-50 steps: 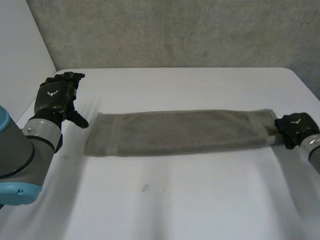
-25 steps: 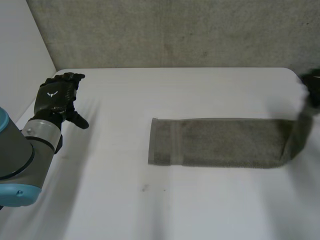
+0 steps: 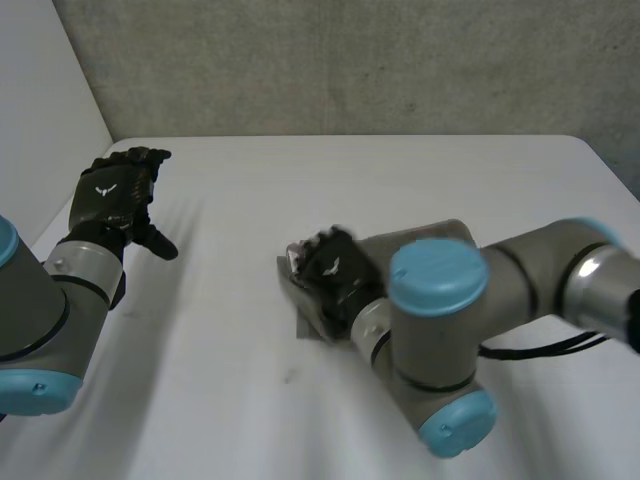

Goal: Fold the towel.

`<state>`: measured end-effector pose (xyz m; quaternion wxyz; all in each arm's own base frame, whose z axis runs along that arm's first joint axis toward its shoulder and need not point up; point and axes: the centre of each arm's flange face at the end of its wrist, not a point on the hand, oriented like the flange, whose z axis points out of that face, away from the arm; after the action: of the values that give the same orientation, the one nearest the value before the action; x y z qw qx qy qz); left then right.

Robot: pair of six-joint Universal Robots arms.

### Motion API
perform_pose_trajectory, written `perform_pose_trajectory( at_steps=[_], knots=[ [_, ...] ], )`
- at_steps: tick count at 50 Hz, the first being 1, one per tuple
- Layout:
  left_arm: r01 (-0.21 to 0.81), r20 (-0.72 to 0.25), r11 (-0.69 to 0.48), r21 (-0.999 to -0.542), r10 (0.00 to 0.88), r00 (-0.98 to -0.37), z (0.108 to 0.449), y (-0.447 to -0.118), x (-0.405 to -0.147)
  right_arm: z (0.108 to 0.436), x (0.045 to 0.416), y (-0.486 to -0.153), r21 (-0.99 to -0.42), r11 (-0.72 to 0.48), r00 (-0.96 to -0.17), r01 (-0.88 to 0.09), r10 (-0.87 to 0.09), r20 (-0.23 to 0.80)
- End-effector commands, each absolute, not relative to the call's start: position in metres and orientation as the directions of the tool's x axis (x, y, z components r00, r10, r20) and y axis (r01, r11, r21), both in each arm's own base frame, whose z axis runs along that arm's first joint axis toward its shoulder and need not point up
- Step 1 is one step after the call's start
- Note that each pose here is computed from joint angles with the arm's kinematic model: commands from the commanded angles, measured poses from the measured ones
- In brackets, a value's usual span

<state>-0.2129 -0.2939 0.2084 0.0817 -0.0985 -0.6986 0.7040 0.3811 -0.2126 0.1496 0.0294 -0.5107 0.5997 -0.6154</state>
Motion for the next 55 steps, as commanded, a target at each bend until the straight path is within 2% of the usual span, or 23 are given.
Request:
perform_pose_trajectory(
  at_steps=[1,5,6,13,19,26,33,35,36,38,39,40,41,42,43,44,46,47,49,52,53,54,55],
  knots=[
    [0.024,-0.026,-0.011,-1.000,0.255,-0.967,0.208,-0.293,-0.213,0.197,0.324,-0.252,-0.868,-0.134,-0.706,-0.478,-0.530,0.471],
    [0.024,-0.026,-0.011,-1.000,0.256,-0.966,0.207,-0.293,-0.214,0.197,0.286,-0.264,-0.906,-0.022,-0.770,-0.422,-0.519,0.371],
    [0.024,-0.026,-0.011,-1.000,0.256,-0.966,0.207,-0.293,-0.214,0.197,0.286,-0.264,-0.906,-0.021,-0.770,-0.422,-0.519,0.371],
    [0.024,-0.026,-0.011,-1.000,0.269,-0.963,0.207,-0.290,-0.218,0.152,0.221,-0.282,-0.883,0.163,-0.806,-0.439,-0.506,0.308],
    [0.026,-0.026,-0.004,-1.000,0.277,-0.961,0.204,-0.288,-0.220,0.126,0.204,-0.288,-0.873,0.165,-0.767,-0.458,-0.570,0.295],
    [0.029,-0.028,-0.001,-1.000,0.290,-0.957,0.203,-0.285,-0.224,0.116,0.201,-0.298,-0.882,0.124,-0.769,-0.455,-0.555,0.319],
    [0.026,-0.028,-0.011,-1.000,0.289,-0.957,0.207,-0.285,-0.224,0.142,0.200,-0.309,-0.892,0.034,-0.785,-0.451,-0.491,0.378],
    [0.028,-0.034,-0.023,-0.999,0.295,-0.955,0.211,-0.283,-0.227,0.173,0.212,-0.312,-0.894,-0.070,-0.773,-0.443,-0.475,0.420],
    [0.028,-0.034,-0.023,-0.999,0.296,-0.955,0.211,-0.283,-0.227,0.173,0.212,-0.312,-0.894,-0.071,-0.773,-0.443,-0.475,0.420],
    [0.022,-0.032,-0.036,-0.999,0.305,-0.952,0.217,-0.281,-0.230,0.197,0.255,-0.295,-0.895,-0.180,-0.714,-0.408,-0.548,0.436],
    [0.012,-0.030,-0.059,-0.998,0.318,-0.948,0.225,-0.278,-0.234,0.197,0.255,-0.295,-0.895,-0.181,-0.714,-0.408,-0.548,0.436],
    [0.002,-0.029,-0.082,-0.997,0.329,-0.944,0.234,-0.276,-0.237,0.204,0.282,-0.280,-0.894,-0.225,-0.667,-0.387,-0.602,0.440],
    [0.002,-0.029,-0.082,-0.997,0.329,-0.944,0.234,-0.276,-0.237,0.205,0.304,-0.267,-0.893,-0.246,-0.619,-0.377,-0.650,0.441],
    [-0.005,-0.028,-0.099,-0.995,0.337,-0.941,0.241,-0.275,-0.240,0.205,0.305,-0.267,-0.893,-0.246,-0.618,-0.377,-0.651,0.441],
    [-0.007,-0.028,-0.102,-0.995,0.341,-0.940,0.247,-0.274,-0.242,0.198,0.328,-0.251,-0.890,-0.252,-0.559,-0.379,-0.704,0.438],
    [-0.007,-0.028,-0.102,-0.995,0.341,-0.940,0.247,-0.274,-0.242,0.197,0.328,-0.251,-0.890,-0.252,-0.558,-0.379,-0.705,0.438],
    [-0.006,-0.025,-0.091,-0.996,0.345,-0.938,0.257,-0.270,-0.246,0.182,0.368,-0.215,-0.876,-0.263,-0.424,-0.404,-0.795,0.434],
    [-0.006,-0.025,-0.091,-0.996,0.345,-0.938,0.257,-0.270,-0.246,0.182,0.368,-0.215,-0.876,-0.263,-0.423,-0.404,-0.795,0.434],
    [-0.003,-0.024,-0.080,-0.997,0.342,-0.939,0.262,-0.268,-0.248,0.162,0.391,-0.183,-0.829,-0.292,-0.278,-0.476,-0.845,0.457],
    [0.004,-0.023,-0.058,-0.998,0.331,-0.943,0.271,-0.265,-0.254,0.153,0.393,-0.180,-0.801,-0.294,-0.244,-0.522,-0.848,0.470],
    [0.008,-0.023,-0.048,-0.999,0.326,-0.945,0.275,-0.264,-0.256,0.152,0.392,-0.186,-0.779,-0.277,-0.258,-0.562,-0.837,0.483],
    [0.013,-0.023,-0.033,-0.999,0.323,-0.946,0.277,-0.262,-0.260,0.157,0.388,-0.193,-0.769,-0.247,-0.310,-0.590,-0.810,0.498],
    [0.013,-0.023,-0.033,-0.999,0.323,-0.946,0.277,-0.262,-0.260,0.157,0.388,-0.193,-0.769,-0.247,-0.311,-0.590,-0.809,0.498]
  ],
)
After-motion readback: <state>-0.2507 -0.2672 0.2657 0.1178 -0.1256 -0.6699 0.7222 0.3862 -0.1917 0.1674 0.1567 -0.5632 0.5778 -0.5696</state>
